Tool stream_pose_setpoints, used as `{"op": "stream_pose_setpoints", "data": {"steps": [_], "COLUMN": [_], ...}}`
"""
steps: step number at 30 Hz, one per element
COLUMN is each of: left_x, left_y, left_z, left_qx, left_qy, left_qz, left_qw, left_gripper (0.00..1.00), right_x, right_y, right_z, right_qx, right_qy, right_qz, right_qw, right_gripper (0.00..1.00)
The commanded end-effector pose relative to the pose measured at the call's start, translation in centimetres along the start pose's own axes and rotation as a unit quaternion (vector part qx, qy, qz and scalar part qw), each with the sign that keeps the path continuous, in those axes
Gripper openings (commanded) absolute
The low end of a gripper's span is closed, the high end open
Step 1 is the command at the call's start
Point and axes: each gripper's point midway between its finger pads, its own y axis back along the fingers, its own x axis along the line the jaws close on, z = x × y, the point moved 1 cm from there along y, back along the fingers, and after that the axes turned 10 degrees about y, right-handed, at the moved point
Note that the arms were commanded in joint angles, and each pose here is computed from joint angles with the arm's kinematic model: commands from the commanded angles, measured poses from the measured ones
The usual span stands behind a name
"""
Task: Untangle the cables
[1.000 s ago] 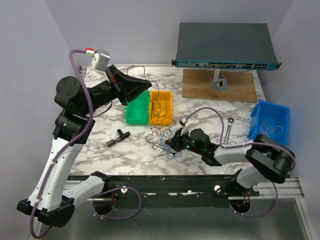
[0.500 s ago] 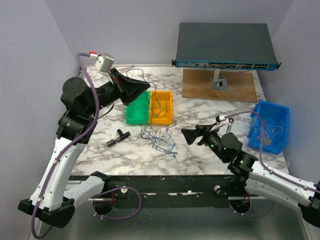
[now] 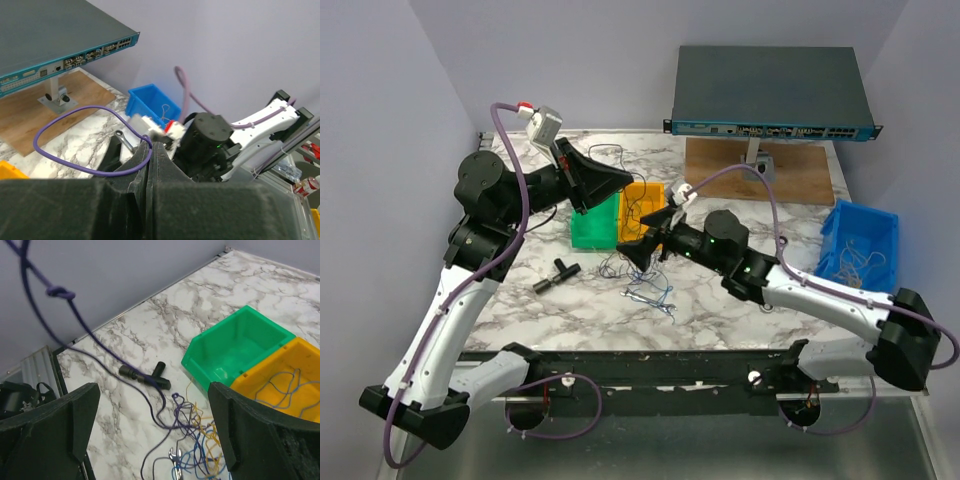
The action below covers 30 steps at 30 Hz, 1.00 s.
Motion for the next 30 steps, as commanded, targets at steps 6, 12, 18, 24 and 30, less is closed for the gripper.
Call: {"op": "stream_pose_setpoints", "data": {"steps": [6, 12, 18, 24, 30], "left_x": [-3.3, -5.1, -4.7, -1.3, 2.6], "left_y": [0.2, 1.0, 2.6, 3.2, 4.2], "left_z": [2.1, 5.0, 8.1, 7.2, 6.7], "left_qx": [-0.02, -0.06, -0.113, -0.129, -0.146], "left_qy": [-0.024, -0.057, -0.076, -0.053, -0.044], "left_qz": [-0.041, -0.033, 0.049, 0.109, 0.187], "left_qw": [0.999, 0.996, 0.989, 0.984, 0.97], "left_gripper": [0.0, 0.0, 0.0, 0.0, 0.0], "right_x": [2.0, -0.6, -3.2, -8.3, -11.2], "right_y": [-5.3, -2.4, 6.9, 14.3, 19.6], "right_z": [-5.0, -16.1, -22.4, -21.6, -17.6], "right_qx": [0.008, 0.094, 0.121, 0.138, 0.081], "right_qy": [-0.023, -0.13, -0.224, -0.208, -0.212], "right_qz": [0.028, -0.086, -0.218, -0.417, -0.53], "right_qw": [0.999, 0.983, 0.942, 0.874, 0.817], "right_gripper": [0.72, 0.37, 0.16, 0.07, 0.33]}}
